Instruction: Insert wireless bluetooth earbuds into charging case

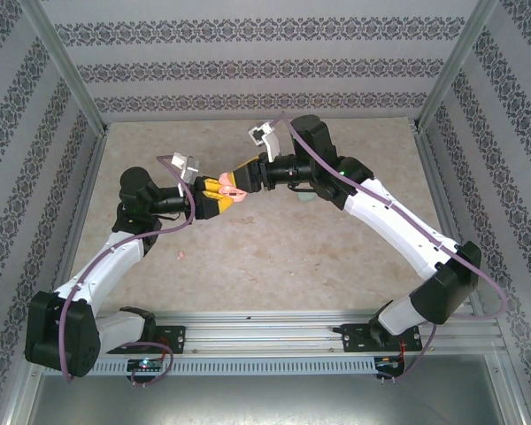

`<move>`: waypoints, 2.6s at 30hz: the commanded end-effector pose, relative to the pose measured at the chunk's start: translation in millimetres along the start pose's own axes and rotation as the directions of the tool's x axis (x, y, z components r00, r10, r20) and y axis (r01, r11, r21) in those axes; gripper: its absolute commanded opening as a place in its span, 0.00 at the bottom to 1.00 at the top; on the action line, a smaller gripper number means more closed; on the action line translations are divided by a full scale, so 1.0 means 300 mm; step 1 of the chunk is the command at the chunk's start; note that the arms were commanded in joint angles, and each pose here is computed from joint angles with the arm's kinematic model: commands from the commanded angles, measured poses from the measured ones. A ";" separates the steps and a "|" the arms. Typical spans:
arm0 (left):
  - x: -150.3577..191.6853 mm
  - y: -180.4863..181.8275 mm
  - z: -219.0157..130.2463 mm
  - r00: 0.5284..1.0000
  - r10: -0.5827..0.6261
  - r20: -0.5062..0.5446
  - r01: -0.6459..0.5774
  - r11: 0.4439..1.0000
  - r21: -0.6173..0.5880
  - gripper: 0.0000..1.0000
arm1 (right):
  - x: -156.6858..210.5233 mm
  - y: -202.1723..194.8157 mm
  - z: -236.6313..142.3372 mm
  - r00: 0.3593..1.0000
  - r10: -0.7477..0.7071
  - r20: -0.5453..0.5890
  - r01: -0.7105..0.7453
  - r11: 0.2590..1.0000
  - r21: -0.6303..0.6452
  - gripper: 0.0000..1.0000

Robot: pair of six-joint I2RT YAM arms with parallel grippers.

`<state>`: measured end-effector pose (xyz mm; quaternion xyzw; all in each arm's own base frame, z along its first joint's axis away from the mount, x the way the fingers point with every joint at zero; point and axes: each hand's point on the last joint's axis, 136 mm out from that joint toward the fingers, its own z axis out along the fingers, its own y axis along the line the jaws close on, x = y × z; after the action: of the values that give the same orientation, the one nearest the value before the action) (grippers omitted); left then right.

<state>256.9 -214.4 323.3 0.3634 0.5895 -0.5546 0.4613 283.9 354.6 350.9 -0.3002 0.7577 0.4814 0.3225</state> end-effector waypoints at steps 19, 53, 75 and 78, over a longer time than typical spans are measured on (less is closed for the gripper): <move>-0.043 -0.059 -0.012 0.988 0.152 0.018 -0.152 0.988 0.032 0.49 | -0.012 0.014 0.019 0.983 -0.182 -0.017 0.183 0.983 0.021 0.03; -0.067 -0.063 -0.009 0.992 0.120 0.026 -0.122 0.991 0.057 0.62 | -0.007 0.062 0.009 0.904 -0.427 0.023 0.423 0.901 0.099 0.01; -0.054 -0.066 -0.008 0.993 0.115 0.018 -0.116 0.991 0.074 0.42 | -0.002 0.066 0.040 0.915 -0.402 0.015 0.401 0.914 0.061 0.02; -0.049 -0.066 -0.007 0.993 0.113 0.016 -0.114 0.991 0.075 0.34 | 0.000 0.067 0.043 0.920 -0.393 0.014 0.392 0.919 0.054 0.04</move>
<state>250.7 -213.1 333.0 0.3813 0.5701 -0.5582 0.4669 273.7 363.8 348.1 -0.4292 0.7027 0.3738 0.4270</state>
